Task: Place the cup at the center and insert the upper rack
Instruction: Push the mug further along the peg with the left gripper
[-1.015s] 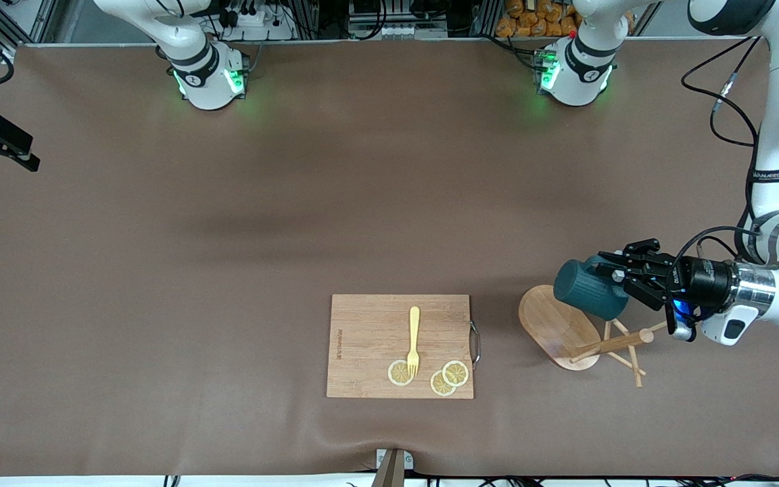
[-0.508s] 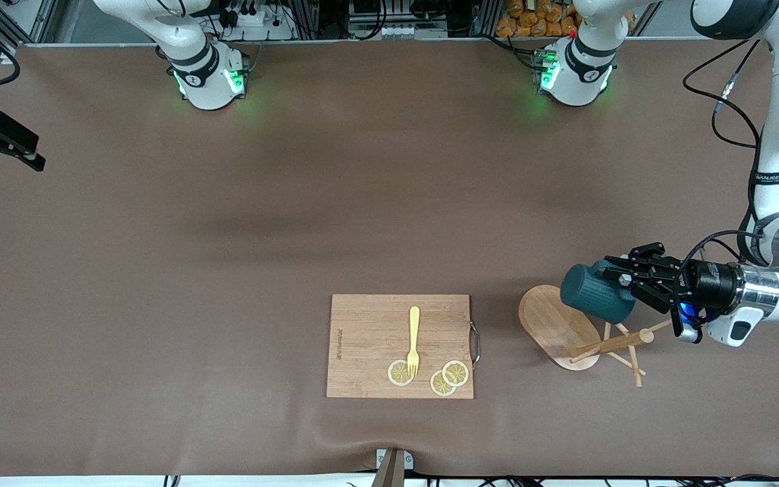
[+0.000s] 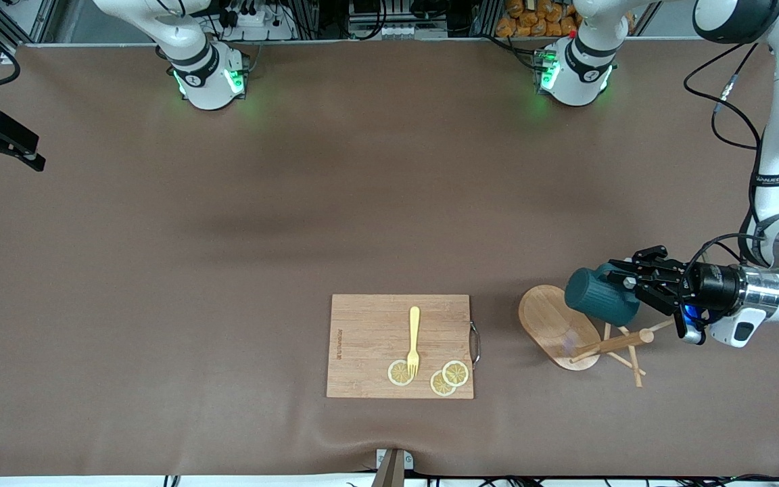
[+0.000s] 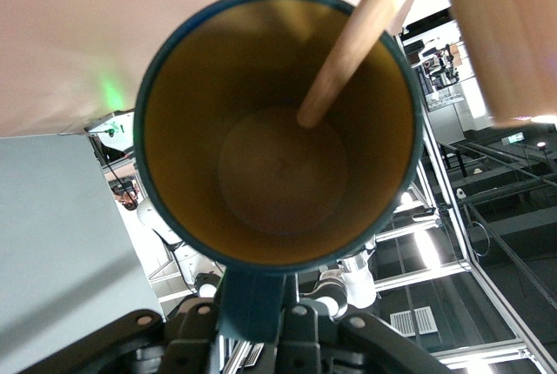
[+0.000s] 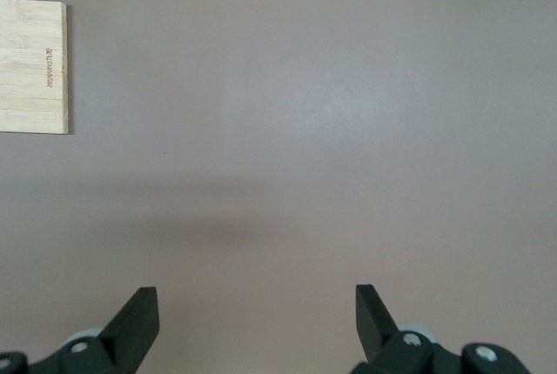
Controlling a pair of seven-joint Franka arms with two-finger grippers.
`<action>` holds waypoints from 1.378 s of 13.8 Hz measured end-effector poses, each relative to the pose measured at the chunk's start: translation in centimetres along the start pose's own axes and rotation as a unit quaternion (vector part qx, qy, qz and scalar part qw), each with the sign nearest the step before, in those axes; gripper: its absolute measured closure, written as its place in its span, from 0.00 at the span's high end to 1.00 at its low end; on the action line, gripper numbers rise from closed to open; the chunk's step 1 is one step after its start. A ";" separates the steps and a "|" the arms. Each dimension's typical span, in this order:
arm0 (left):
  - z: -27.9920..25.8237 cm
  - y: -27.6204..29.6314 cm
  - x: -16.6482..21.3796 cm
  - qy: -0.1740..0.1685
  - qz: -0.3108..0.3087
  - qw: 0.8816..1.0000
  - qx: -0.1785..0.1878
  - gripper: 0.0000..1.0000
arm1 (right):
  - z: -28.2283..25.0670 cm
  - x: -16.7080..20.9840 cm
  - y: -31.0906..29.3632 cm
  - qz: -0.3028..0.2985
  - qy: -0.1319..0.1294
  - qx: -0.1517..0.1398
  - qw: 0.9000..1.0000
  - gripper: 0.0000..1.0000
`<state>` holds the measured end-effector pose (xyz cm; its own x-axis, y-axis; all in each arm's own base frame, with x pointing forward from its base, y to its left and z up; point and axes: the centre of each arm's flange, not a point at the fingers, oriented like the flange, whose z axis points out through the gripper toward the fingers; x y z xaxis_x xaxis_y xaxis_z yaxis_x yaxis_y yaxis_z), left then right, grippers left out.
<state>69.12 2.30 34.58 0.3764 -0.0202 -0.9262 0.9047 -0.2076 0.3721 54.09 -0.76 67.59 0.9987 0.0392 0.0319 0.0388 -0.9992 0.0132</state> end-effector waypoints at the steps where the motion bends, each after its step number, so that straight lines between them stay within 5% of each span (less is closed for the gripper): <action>1: -0.2 -0.1 0.1 0.000 0.001 1.000 -0.002 0.21 | 0.0 0.0 0.0 0.000 0.000 0.000 1.000 1.00; 19: -0.6 -0.4 0.9 -0.005 0.038 0.999 -0.009 0.21 | 0.0 0.0 0.0 0.000 -0.001 0.000 1.000 1.00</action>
<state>69.21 2.91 33.64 0.4429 -0.0448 -0.8955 0.8768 -0.1870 0.4430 54.09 -0.74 67.58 0.9987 0.0395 0.0308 0.0391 -0.9991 0.0131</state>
